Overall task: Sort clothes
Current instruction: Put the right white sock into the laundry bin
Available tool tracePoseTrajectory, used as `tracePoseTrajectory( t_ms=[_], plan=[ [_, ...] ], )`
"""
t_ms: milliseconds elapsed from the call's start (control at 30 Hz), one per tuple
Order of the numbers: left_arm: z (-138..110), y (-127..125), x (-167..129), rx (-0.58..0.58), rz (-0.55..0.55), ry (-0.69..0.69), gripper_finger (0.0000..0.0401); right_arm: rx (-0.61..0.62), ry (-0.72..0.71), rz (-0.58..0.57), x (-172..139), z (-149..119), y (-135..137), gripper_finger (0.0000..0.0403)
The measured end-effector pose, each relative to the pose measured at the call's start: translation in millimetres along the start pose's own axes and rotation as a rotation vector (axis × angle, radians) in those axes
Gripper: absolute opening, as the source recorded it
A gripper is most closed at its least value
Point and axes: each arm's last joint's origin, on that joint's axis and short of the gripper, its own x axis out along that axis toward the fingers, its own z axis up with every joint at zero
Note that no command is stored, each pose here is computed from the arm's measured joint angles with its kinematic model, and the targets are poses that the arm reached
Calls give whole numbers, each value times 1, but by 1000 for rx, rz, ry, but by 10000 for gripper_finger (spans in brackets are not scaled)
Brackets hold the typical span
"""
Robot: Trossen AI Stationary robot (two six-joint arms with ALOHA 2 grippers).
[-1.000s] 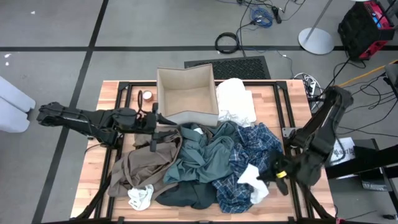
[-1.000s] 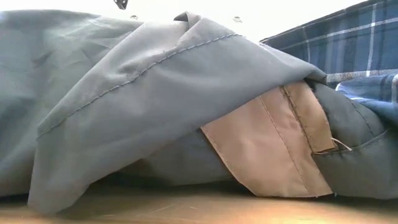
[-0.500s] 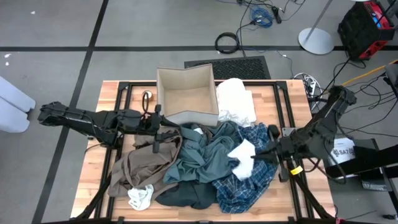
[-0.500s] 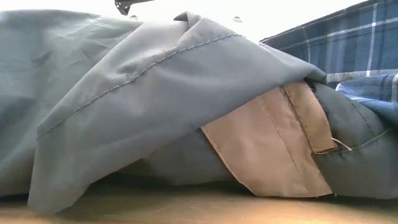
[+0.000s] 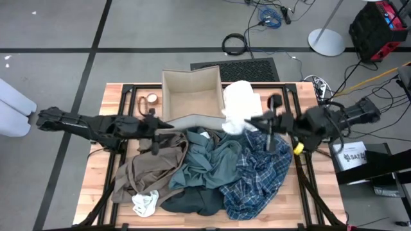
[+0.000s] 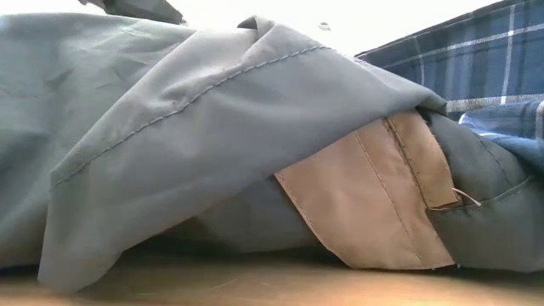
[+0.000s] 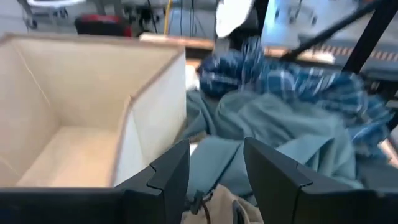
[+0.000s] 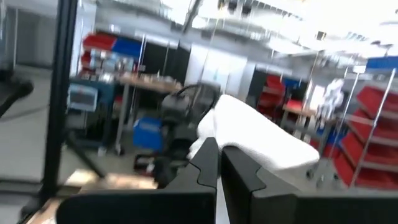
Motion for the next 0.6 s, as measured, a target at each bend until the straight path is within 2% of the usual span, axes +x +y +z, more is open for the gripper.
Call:
tracePoseTrajectory(
  t_ms=[167,300,400,500,600],
  plan=[
    [8,7,-27,-1,-24,-198,162,25,-93,-15,33,-16,-40,0],
    [12,7,-37,42,-115,-341,162,88,-199,2,66,-39,-69,0],
    [5,6,-35,100,-150,-350,162,119,-254,-12,93,-50,-92,0],
    [3,5,-34,106,-152,-342,162,130,-219,-24,127,-60,-112,0],
    [4,5,-34,105,-155,-344,162,157,-87,6,163,-75,-124,0]
  ],
)
